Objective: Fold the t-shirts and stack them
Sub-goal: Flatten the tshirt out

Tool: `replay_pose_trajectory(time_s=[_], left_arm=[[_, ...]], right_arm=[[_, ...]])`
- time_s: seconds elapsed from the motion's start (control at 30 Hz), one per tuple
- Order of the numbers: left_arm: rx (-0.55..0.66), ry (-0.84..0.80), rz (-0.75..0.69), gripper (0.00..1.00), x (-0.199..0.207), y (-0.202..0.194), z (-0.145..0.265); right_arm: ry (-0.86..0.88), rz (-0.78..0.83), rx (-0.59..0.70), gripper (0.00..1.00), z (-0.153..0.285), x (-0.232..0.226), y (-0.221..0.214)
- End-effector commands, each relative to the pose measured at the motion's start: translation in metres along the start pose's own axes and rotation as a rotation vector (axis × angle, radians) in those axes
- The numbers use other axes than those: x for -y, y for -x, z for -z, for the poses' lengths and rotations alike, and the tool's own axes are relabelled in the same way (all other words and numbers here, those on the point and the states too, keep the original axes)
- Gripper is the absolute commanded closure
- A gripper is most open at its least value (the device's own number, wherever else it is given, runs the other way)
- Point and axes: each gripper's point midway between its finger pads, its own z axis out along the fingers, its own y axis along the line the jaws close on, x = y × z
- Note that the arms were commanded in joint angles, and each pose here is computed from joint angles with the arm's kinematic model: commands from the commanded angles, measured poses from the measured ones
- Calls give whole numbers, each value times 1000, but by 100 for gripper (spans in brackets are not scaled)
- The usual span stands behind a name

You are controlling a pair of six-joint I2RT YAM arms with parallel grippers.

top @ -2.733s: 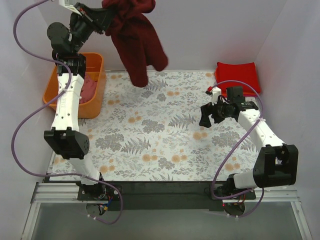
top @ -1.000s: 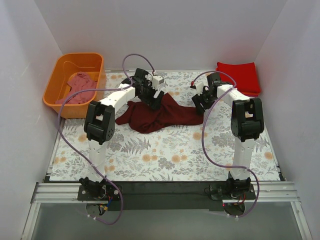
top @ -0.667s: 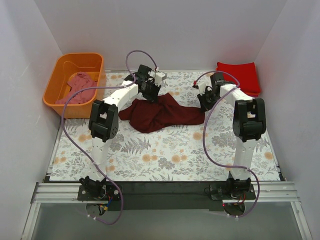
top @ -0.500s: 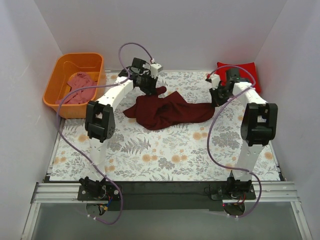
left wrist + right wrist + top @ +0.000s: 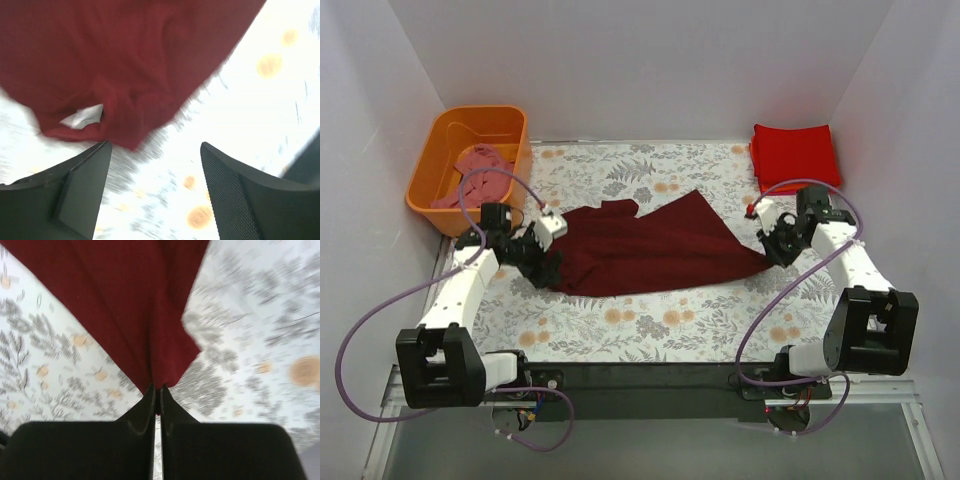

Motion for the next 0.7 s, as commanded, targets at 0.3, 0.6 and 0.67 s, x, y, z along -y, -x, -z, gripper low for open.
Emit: replay_pose_trajectory(time_s=[0.3,0.6,0.67], left_arm=[[58,-13,236,32,-19,20,-8],[61,98,307,33,-101,74,-41],[57,78,290,32,-107,95,-67]], right_arm=[[116,14,-129,99,-14,-37,-53],[126,1,-160,99,-20,-36,-61],[136,-15,-160,99,-22,-36,-60]])
